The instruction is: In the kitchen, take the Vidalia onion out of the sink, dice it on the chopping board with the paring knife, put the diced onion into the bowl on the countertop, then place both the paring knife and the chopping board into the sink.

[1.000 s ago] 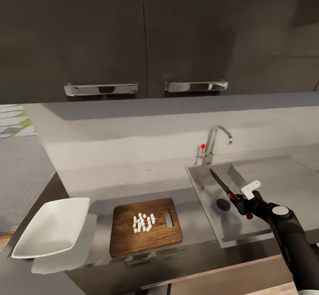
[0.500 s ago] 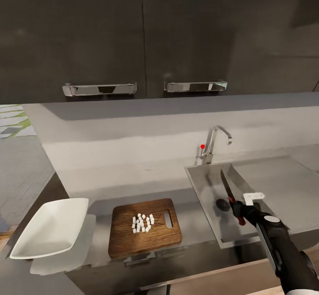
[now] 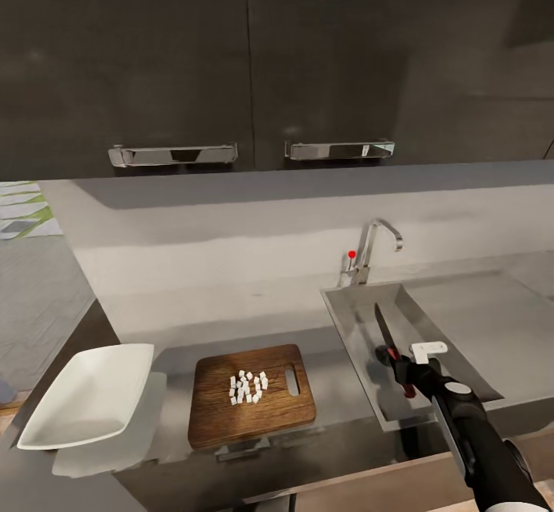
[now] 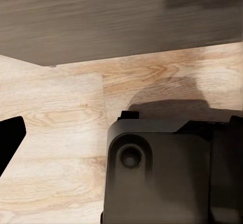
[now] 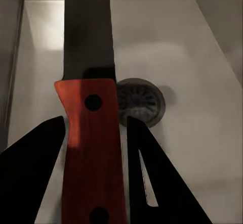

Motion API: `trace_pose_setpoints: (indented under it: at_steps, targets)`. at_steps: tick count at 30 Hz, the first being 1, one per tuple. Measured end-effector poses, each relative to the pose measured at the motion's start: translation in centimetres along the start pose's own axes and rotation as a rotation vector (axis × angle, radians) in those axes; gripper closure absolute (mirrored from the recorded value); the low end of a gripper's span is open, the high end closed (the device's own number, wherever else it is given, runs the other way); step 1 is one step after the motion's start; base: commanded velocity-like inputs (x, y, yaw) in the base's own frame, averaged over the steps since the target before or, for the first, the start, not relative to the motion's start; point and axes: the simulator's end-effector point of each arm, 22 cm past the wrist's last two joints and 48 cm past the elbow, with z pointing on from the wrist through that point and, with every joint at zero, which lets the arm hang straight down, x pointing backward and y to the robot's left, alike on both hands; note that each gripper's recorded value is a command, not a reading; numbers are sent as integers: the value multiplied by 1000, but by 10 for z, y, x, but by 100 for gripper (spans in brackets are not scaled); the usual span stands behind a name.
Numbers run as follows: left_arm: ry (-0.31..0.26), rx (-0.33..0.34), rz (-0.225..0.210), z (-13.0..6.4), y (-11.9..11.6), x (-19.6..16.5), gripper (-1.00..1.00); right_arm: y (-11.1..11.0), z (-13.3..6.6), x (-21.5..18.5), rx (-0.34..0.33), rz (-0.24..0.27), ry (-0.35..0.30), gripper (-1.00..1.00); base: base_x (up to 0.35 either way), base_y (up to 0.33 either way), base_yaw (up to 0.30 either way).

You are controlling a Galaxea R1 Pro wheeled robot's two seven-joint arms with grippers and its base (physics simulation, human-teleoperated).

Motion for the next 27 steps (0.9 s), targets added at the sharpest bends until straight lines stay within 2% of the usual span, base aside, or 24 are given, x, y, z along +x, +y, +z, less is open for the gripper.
trace_pose_setpoints:
  at_steps: [4,22,27]
  targets:
    - [4,-1,0,0,0,1,-100,4,1,-1,-10,-19,-5,100,0,0,0]
    - [32,-2,3,0,1,13,-100,9,10,19,-19,-25,33,100,49,-16,0]
    - [33,-2,3,0,1,13,-100,9,10,19,-18,-32,33,100,238,-9,0]
